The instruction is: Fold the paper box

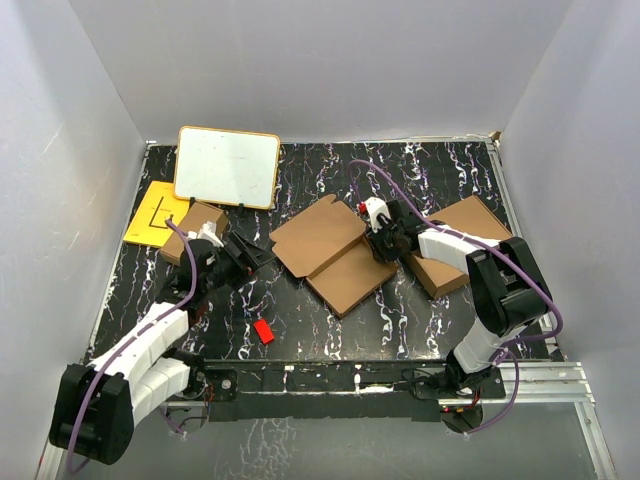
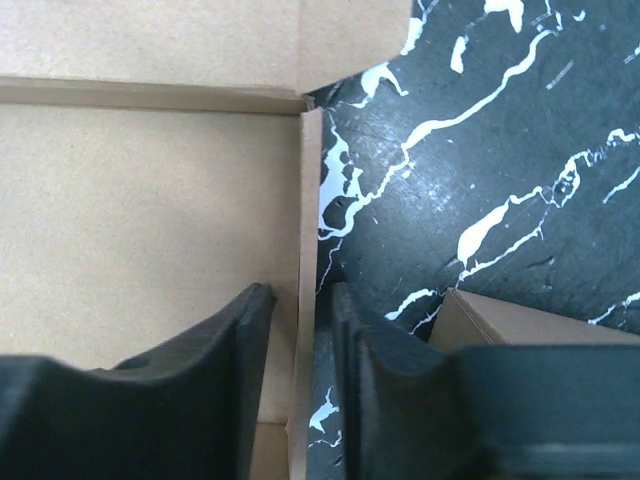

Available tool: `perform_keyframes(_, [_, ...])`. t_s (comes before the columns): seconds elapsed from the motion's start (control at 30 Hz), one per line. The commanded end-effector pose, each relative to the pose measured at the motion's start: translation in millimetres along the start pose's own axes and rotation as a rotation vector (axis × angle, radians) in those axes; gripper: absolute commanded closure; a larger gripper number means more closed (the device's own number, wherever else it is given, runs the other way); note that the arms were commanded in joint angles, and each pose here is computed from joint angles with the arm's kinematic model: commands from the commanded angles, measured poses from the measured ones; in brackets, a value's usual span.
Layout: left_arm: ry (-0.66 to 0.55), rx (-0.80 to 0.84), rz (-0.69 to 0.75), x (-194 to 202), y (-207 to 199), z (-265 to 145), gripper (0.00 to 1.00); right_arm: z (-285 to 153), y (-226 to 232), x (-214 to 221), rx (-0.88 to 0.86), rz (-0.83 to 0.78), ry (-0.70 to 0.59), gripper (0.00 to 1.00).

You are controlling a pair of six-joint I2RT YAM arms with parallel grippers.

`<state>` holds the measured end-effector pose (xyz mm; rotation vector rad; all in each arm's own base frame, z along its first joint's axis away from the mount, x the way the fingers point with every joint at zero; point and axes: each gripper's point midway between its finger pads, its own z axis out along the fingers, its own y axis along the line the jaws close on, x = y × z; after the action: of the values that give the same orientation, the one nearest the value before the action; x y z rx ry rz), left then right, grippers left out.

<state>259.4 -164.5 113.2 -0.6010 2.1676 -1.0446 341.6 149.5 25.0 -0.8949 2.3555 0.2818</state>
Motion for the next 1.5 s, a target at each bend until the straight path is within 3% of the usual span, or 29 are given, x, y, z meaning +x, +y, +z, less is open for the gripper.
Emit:
perform_keyframes(0.0, [0.002,0.061,0.018,-5.7,-21.1,-0.3,0.23,-10.2,0.9,-33.7,-0.012,-0.031,-0.099,0.61])
perform_keyframes(0.27, [-0.002,0.060,0.013,-4.8,-19.6,-1.2,0.22,0.0,-8.9,-41.8,0.036,-0.038,-0.101,0.67])
perform_keyframes(0.37, [0.001,0.059,0.011,-4.9,-19.6,-0.2,0.22,4.6,-11.0,-40.2,0.057,-0.043,-0.089,0.77])
perform_keyframes(0.47, [0.004,0.064,0.012,-5.4,-21.2,1.1,0.23,7.3,-13.8,-37.9,0.075,-0.044,-0.077,0.92])
perform_keyframes(0.63, [0.006,0.065,0.017,-5.2,-21.1,1.8,0.23,3.6,-4.8,-38.4,0.024,-0.047,-0.072,0.92])
perform_keyframes(0.67, [0.007,0.065,0.017,-4.9,-20.9,1.5,0.23,0.8,2.2,-39.9,-0.014,-0.049,-0.074,0.91])
perform_keyframes(0.8, [0.004,0.069,0.021,-4.7,-22.0,-1.5,0.22,-16.7,12.2,-41.2,-0.060,-0.084,-0.090,0.55])
perform_keyframes(0.93, [-0.003,0.063,0.019,-3.2,-19.1,-4.7,0.22,-28.1,10.7,-27.9,-0.025,-0.113,-0.103,0.53])
perform_keyframes(1.27, [0.013,0.064,0.010,0.1,-17.3,-3.0,0.22,-12.2,-8.0,0.9,0.068,-0.100,-0.005,0.60])
perform_keyframes(1.37, [0.006,0.067,0.004,0.5,-15.9,-4.1,0.22,-9.8,-12.5,3.7,0.092,-0.098,0.007,0.69])
perform_keyframes(1.47, [0.006,0.069,0.001,1.2,-15.4,-3.8,0.22,-10.9,-12.6,2.8,0.094,-0.092,0.005,0.86])
